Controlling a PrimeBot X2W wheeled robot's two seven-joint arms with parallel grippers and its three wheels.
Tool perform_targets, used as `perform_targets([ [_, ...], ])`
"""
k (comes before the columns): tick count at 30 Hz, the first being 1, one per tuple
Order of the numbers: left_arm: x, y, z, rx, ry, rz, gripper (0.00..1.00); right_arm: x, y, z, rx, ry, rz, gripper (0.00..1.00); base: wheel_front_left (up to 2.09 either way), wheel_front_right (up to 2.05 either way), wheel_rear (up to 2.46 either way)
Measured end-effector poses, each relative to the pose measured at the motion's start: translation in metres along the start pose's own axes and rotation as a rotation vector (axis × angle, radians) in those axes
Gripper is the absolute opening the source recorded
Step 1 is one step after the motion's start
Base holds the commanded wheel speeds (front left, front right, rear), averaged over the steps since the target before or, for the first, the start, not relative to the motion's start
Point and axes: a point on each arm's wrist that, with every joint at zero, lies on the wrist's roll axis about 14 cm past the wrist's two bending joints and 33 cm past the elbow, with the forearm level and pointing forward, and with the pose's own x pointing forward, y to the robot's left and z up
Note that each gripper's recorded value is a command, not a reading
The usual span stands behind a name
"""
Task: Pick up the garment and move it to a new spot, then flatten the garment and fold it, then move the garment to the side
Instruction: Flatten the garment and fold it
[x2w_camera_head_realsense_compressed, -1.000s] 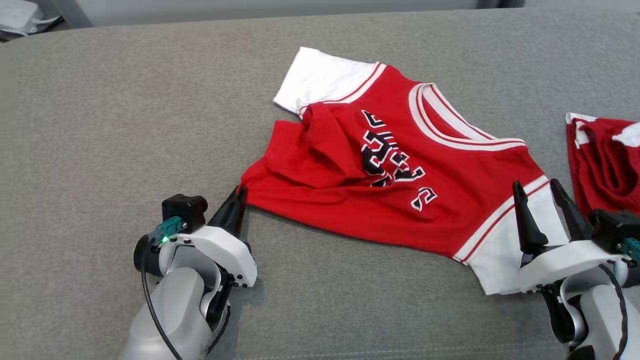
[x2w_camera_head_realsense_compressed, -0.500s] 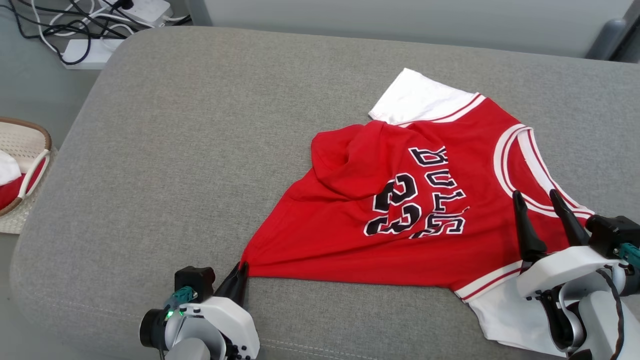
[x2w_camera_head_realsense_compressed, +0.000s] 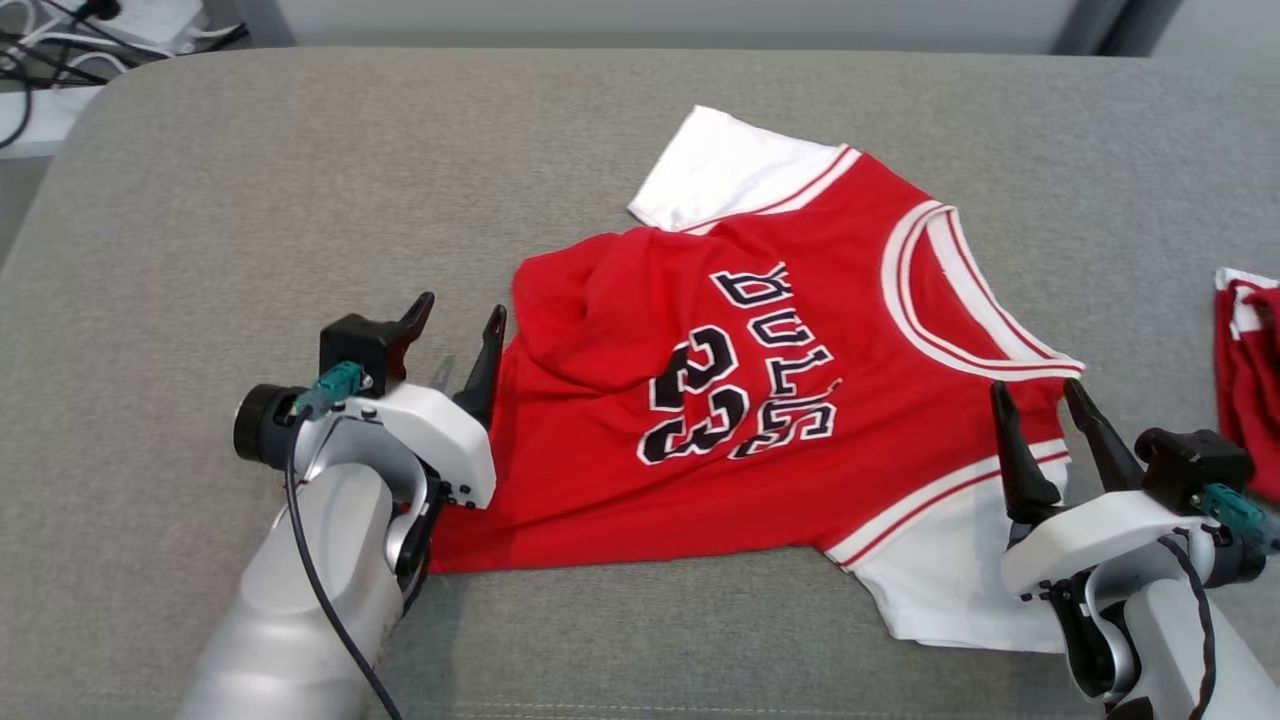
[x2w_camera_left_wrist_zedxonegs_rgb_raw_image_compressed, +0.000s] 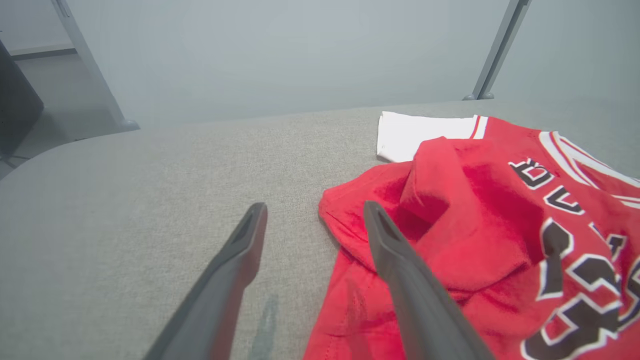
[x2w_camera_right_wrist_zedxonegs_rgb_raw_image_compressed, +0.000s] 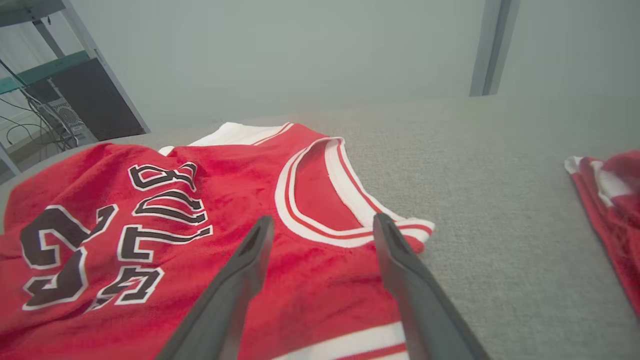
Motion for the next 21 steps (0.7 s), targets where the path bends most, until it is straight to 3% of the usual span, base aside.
perform_targets([
  [10, 0.051, -0.042, -0.040, 0.031, 0.164, -0.113, 1.00, -0.020, -0.044, -0.002, 0.008, 0.003, -0.131, 1.00, 0.00, 0.00, 0.00],
  [17, 0.065, -0.042, -0.071, 0.113, 0.252, -0.113, 1.00, -0.028, -0.064, -0.010, 0.014, 0.026, -0.188, 1.00, 0.00, 0.00, 0.00],
  [18, 0.068, -0.043, -0.069, 0.117, 0.250, -0.117, 0.84, -0.027, -0.065, -0.009, 0.012, 0.024, -0.189, 1.00, 0.00, 0.00, 0.00],
  [19, 0.071, -0.044, -0.069, 0.117, 0.249, -0.118, 0.00, -0.025, -0.065, -0.008, 0.011, 0.020, -0.189, 1.00, 0.00, 0.00, 0.00],
  [21, 0.072, -0.044, -0.068, 0.124, 0.247, -0.117, 0.00, -0.024, -0.065, -0.008, 0.011, 0.020, -0.188, 1.00, 0.00, 0.00, 0.00],
])
